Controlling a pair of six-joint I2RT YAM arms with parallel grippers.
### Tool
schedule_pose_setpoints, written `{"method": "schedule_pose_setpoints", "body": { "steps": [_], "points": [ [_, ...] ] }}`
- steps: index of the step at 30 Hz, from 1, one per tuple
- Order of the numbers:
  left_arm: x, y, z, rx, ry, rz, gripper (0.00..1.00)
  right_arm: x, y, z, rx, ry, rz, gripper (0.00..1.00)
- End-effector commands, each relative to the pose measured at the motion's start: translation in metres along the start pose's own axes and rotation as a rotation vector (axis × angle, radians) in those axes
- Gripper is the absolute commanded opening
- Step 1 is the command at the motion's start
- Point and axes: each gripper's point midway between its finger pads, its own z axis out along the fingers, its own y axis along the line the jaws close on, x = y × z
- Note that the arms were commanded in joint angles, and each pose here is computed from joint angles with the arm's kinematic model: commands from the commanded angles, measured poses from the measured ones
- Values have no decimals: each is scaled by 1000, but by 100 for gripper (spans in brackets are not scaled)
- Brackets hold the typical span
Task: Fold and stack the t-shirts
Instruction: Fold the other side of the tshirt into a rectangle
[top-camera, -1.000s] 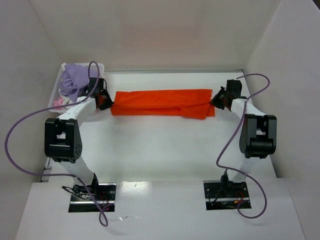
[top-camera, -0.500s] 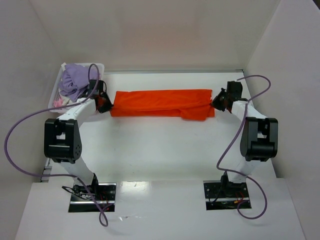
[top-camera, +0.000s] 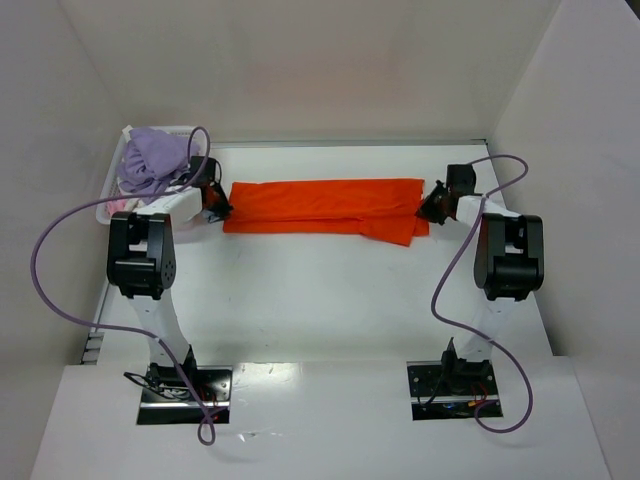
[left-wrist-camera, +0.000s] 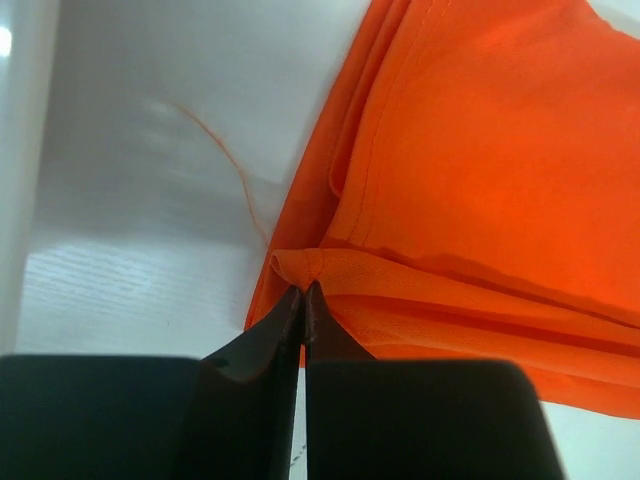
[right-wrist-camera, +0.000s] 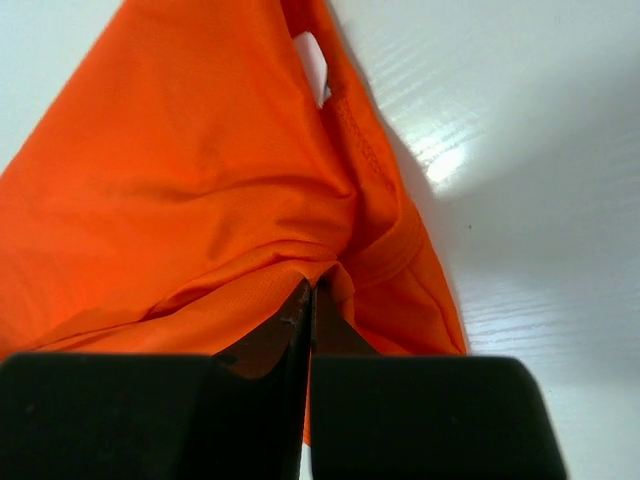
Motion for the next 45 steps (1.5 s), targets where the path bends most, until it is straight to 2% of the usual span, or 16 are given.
{"method": "schedule_pose_setpoints", "body": {
  "steps": [1, 7, 12, 13, 15, 20, 23, 24, 27, 28, 30, 31, 33, 36, 41, 45],
  "points": [
    [-29, -5, 0, 19, -77, 7, 9, -42, 16, 1, -43, -122, -30, 0],
    [-48, -15, -2, 54, -126, 24, 15, -58, 30, -2, -79, -156, -61, 0],
    [-53, -18, 1, 55, -128, 24, 23, -56, 26, 6, -63, -134, -65, 0],
    [-53, -18, 1, 55, -128, 24, 25, -58, 28, 6, -71, -145, -68, 0],
    [-53, -18, 1, 55, -128, 24, 36, -56, 25, 9, -66, -138, -66, 0],
    [-57, -21, 5, 63, -127, 34, 47, -56, 24, 14, -61, -131, -65, 1],
    [-55, -25, -1, 94, -133, 36, 58, -57, 28, 11, -75, -134, -77, 11],
    [-60, -31, -5, 120, -149, 46, 62, -59, 30, 8, -80, -142, -87, 22],
    [-62, -37, -19, 164, -168, 61, 78, -58, 34, -7, -101, -157, -92, 47],
    [-59, -41, -27, 173, -175, 80, 82, -59, 36, -13, -106, -165, -94, 63],
    [-60, -49, -35, 200, -197, 88, 86, -59, 42, -30, -133, -179, -101, 74],
    [-61, -53, -44, 212, -211, 105, 90, -57, 46, -35, -149, -179, -104, 83],
    [-53, -61, -52, 253, -203, 117, 92, -55, 50, -51, -170, -192, -100, 87],
    [-45, -63, -60, 288, -194, 122, 95, -47, 53, -66, -206, -199, -100, 87],
    [-31, -77, -65, 375, -169, 133, 95, -31, 42, -65, -184, -167, -92, 86],
    [-22, -94, -65, 439, -133, 196, 95, -18, 37, -58, -173, -135, -92, 82]
  ]
}}
